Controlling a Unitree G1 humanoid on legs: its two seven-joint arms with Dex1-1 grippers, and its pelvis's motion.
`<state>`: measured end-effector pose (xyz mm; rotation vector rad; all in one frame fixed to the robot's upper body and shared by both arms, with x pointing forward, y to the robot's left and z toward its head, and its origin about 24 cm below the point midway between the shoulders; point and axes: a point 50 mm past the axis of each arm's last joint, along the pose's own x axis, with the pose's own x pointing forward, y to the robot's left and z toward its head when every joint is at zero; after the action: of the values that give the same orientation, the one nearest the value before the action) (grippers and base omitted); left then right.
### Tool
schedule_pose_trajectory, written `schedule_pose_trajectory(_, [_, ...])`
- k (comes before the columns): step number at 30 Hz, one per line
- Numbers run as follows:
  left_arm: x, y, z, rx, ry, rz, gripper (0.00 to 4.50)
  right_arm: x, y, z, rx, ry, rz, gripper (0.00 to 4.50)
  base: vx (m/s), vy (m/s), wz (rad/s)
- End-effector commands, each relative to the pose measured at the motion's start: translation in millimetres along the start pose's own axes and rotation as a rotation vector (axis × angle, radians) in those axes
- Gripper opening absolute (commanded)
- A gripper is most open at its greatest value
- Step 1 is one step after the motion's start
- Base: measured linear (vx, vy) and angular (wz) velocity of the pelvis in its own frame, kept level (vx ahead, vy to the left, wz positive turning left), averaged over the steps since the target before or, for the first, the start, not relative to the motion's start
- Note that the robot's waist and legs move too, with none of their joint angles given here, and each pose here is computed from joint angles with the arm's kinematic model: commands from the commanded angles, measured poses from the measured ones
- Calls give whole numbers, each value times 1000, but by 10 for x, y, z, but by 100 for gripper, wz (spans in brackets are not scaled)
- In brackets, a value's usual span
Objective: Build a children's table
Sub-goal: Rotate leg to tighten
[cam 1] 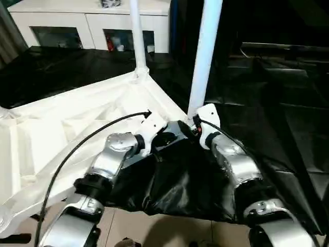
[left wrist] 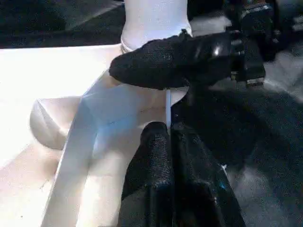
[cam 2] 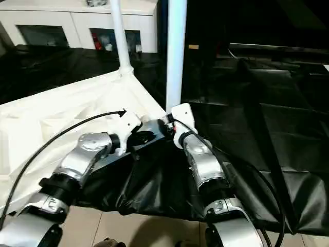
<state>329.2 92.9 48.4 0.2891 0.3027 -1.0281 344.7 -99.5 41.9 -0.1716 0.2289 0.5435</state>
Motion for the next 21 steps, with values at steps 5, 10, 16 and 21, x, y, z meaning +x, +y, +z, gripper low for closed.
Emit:
schedule_pose_trajectory(5, [-87, -82, 101, 63, -96, -157, 0, -112, 7, 67, -115, -34, 221, 348, 0, 0, 0])
schedule_pose_trajectory(10, [-244, -57, 66, 87, -97, -243, 0, -359, -79, 7, -219, 16, 504, 348, 0, 0, 0])
schedule_pose_trajectory(16, [-381, -17, 51, 93, -93, -301, 0, -508, -82, -1, -224, 39, 695, 348, 0, 0, 0])
schedule_pose_trajectory(21, [-489, -16, 37, 98, -79, -360, 0, -598, -45, 6, -212, 61, 839, 315, 0, 0, 0])
